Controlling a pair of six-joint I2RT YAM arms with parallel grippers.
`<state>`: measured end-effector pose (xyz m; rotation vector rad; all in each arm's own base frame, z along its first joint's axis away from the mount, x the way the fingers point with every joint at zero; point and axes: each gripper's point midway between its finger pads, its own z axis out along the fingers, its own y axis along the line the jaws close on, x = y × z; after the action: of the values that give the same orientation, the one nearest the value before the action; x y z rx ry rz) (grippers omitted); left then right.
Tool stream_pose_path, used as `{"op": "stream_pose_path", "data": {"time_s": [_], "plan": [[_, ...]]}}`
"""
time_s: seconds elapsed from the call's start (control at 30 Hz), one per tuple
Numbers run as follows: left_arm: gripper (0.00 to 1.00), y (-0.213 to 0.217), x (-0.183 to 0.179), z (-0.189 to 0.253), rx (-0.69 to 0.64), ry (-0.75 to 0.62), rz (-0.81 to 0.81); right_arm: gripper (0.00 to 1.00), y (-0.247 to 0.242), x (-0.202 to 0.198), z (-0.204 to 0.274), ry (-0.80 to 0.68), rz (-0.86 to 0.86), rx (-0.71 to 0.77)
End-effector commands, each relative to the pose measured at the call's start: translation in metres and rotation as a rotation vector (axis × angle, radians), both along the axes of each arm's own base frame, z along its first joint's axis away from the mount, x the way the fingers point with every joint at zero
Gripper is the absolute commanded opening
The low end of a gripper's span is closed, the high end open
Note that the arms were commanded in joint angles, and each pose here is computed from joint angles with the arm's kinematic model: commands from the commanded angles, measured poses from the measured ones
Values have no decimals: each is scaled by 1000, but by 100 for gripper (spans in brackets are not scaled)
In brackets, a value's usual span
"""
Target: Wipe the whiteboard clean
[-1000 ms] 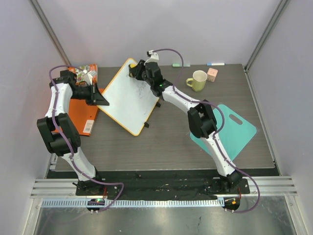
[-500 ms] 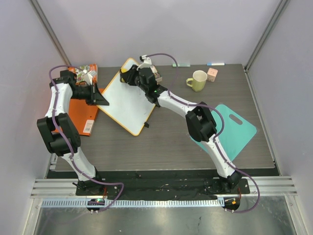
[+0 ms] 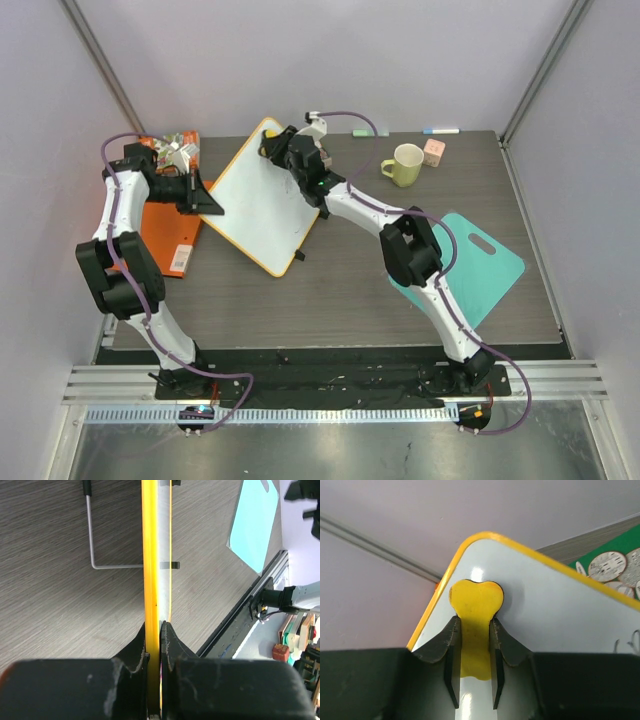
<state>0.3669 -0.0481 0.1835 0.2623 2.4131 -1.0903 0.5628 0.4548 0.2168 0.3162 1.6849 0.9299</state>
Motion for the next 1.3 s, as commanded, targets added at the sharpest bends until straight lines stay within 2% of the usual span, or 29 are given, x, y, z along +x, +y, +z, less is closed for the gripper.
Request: {"op": "stream_pose_path", "data": {"time_s": [0.0,0.13,0.27,0.37,0.53,0.77,0.9,1.03,1.07,1.13,1.23,1.27], "plan": [[0,21,14,-10,280,-233,-121,1,-35,31,-29,28,-83,10],[0,22,11,-10,288,-235,-128,1,-36,43,-12,-10,-64,33],[0,22,9,-11,292,-235,-133,1,-29,49,-2,-46,-26,-10],[0,22,10,-11,289,-232,-132,1,-22,44,6,-54,18,-12],[0,20,10,-14,277,-223,-133,1,-8,30,8,-64,67,-31],[0,19,11,-14,279,-223,-137,1,47,-18,8,-103,216,-104],[0,18,11,-18,277,-213,-138,1,59,-37,3,-83,278,-118],[0,17,11,-19,267,-207,-134,1,50,-49,0,-50,264,-102],[0,17,11,-19,268,-204,-130,1,43,-52,-22,-10,246,-123],[0,18,12,-18,271,-209,-130,1,29,-53,-10,-14,203,-110],[0,18,12,-17,275,-211,-127,1,11,-57,-22,52,169,-97],[0,18,12,-17,274,-211,-127,1,5,-61,-40,96,166,-111]]}}
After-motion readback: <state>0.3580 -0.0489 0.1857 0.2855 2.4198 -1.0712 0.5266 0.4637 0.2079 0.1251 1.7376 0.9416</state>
